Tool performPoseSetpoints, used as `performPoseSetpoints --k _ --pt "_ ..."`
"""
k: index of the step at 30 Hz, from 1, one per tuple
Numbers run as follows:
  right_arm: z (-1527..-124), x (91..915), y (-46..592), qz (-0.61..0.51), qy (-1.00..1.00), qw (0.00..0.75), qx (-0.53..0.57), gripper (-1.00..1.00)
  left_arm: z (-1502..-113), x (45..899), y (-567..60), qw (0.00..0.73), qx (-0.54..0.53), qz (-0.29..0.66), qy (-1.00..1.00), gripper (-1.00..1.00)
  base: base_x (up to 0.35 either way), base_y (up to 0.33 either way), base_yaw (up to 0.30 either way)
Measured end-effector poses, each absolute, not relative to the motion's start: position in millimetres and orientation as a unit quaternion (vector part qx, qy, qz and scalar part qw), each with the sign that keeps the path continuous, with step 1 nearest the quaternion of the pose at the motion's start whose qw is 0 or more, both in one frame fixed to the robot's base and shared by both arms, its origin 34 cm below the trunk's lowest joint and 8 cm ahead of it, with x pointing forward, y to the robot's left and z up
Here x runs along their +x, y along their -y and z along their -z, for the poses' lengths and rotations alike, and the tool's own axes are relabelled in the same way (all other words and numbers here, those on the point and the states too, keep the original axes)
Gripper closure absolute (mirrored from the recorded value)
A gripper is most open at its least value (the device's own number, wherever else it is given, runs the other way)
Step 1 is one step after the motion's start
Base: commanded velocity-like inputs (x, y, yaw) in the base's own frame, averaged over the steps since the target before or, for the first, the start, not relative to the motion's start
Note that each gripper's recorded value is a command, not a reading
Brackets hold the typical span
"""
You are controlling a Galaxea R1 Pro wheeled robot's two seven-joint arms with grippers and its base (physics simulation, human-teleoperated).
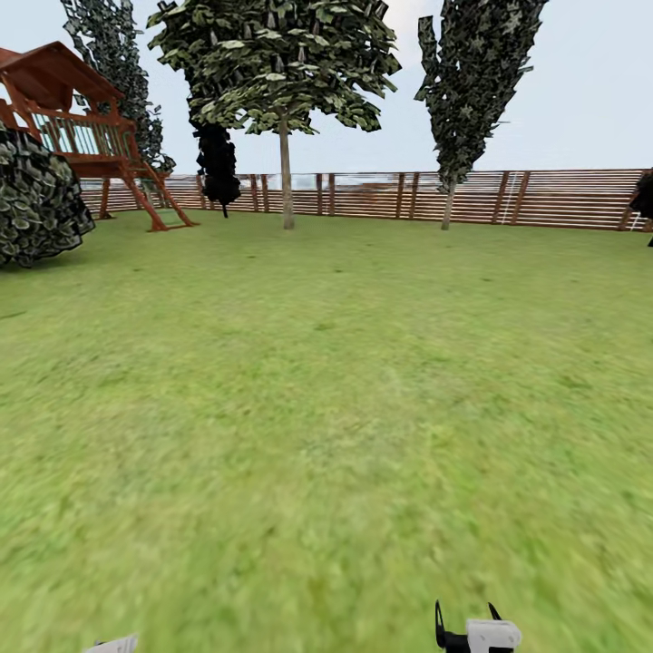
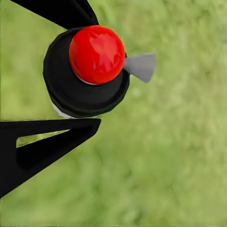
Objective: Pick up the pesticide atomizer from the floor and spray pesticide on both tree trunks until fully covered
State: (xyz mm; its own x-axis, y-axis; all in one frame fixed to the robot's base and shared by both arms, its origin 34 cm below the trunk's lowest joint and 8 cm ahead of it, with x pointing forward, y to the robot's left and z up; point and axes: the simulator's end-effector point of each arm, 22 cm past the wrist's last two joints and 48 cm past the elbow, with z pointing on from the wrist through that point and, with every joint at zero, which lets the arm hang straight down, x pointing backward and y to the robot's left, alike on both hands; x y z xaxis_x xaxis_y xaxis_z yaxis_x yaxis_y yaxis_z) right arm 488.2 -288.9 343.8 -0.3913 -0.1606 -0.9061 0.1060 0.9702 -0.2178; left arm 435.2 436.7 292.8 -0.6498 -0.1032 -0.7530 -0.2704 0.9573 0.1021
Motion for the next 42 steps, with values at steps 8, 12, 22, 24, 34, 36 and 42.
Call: performPoseSetpoints --k 8,12,22,24,34,36,42 --pt "-343.8 488.3 288.7 0.121 -0.825 0.551 -0.017 -1.0 -292.5 435.3 -435.3 0.405 -0.104 -0.102 -0.902 1.0 0.337 0.0 0.0" --pt "-343.8 488.3 288.8 0.121 -0.825 0.551 -0.017 -1.0 -292.3 435.1 -435.3 0.405 -0.104 -0.102 -0.903 1.0 0.337 0.0 0.0" --pt "-343.8 488.3 288.7 0.121 -0.825 0.552 -0.017 -1.0 -292.6 435.1 -436.4 0.405 -0.104 -0.103 -0.902 1.0 0.337 0.0 0.0" --pt "-343.8 488.3 288.7 0.121 -0.825 0.551 -0.017 -1.0 -292.8 435.1 -436.4 0.406 -0.104 -0.103 -0.902 1.0 0.337 0.0 0.0" --pt "-343.8 488.2 288.7 0.121 -0.825 0.551 -0.017 -1.0 -292.9 435.2 -436.5 0.406 -0.104 -0.103 -0.902 1.0 0.336 0.0 0.0" --pt "-343.8 488.3 288.6 0.121 -0.825 0.552 -0.017 -1.0 -292.9 435.4 -436.4 0.406 -0.104 -0.103 -0.902 1.0 0.336 0.0 0.0" --pt "-343.8 488.2 288.8 0.121 -0.825 0.551 -0.017 -1.0 -292.9 435.2 -436.4 0.406 -0.104 -0.103 -0.902 1.0 0.336 0.0 0.0"
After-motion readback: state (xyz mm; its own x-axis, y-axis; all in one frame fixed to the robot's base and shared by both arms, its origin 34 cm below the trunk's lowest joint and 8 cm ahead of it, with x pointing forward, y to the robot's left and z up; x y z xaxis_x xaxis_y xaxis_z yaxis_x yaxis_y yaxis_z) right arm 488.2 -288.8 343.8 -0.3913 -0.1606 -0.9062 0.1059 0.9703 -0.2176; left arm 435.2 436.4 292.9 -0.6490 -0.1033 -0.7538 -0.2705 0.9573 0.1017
